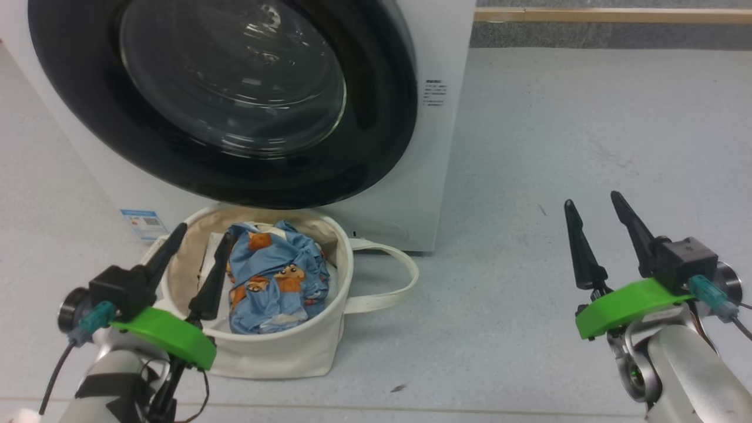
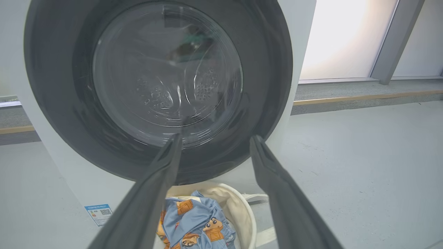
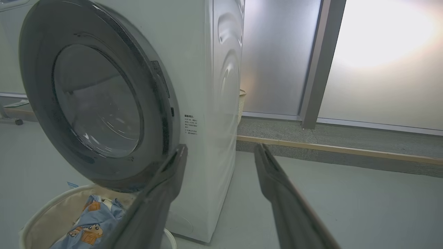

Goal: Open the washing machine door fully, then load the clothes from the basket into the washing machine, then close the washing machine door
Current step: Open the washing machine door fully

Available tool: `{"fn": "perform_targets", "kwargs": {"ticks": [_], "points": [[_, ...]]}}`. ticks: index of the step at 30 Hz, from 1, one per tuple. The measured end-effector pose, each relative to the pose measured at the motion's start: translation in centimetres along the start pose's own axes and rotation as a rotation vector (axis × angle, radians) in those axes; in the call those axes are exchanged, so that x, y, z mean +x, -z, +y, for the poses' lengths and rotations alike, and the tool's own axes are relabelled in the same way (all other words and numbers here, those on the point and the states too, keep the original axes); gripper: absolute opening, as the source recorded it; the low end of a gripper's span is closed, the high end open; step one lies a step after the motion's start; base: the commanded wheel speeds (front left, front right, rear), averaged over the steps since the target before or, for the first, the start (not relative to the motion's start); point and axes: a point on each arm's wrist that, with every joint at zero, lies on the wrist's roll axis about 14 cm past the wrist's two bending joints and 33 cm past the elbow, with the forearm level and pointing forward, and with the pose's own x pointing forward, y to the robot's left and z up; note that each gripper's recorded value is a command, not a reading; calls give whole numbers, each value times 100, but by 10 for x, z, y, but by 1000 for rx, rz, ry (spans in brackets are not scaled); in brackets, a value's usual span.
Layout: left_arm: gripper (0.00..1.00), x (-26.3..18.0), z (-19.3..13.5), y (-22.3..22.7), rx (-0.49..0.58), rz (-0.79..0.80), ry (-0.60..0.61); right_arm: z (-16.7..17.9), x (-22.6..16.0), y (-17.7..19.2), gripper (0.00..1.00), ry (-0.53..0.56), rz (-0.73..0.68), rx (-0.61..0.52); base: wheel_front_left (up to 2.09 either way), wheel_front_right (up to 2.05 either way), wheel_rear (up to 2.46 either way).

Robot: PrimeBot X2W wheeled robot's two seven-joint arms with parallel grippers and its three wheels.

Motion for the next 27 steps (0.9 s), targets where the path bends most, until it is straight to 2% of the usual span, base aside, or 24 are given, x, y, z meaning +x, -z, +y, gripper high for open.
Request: {"fn": "perform_targets", "kwargs": {"ticks": [9, 21, 27], "points": [[100, 1, -3, -1, -4, -4, 9, -3, 0, 1, 100, 12, -1, 21, 46, 46, -92], [100, 0, -2, -3, -12, -16, -3, -6, 4, -1, 100, 40, -17, 76, 1, 1, -2], [100, -6, -5, 4, -14, -3, -5, -5, 5, 11, 100, 49, 12, 109, 0, 0, 0]]}}
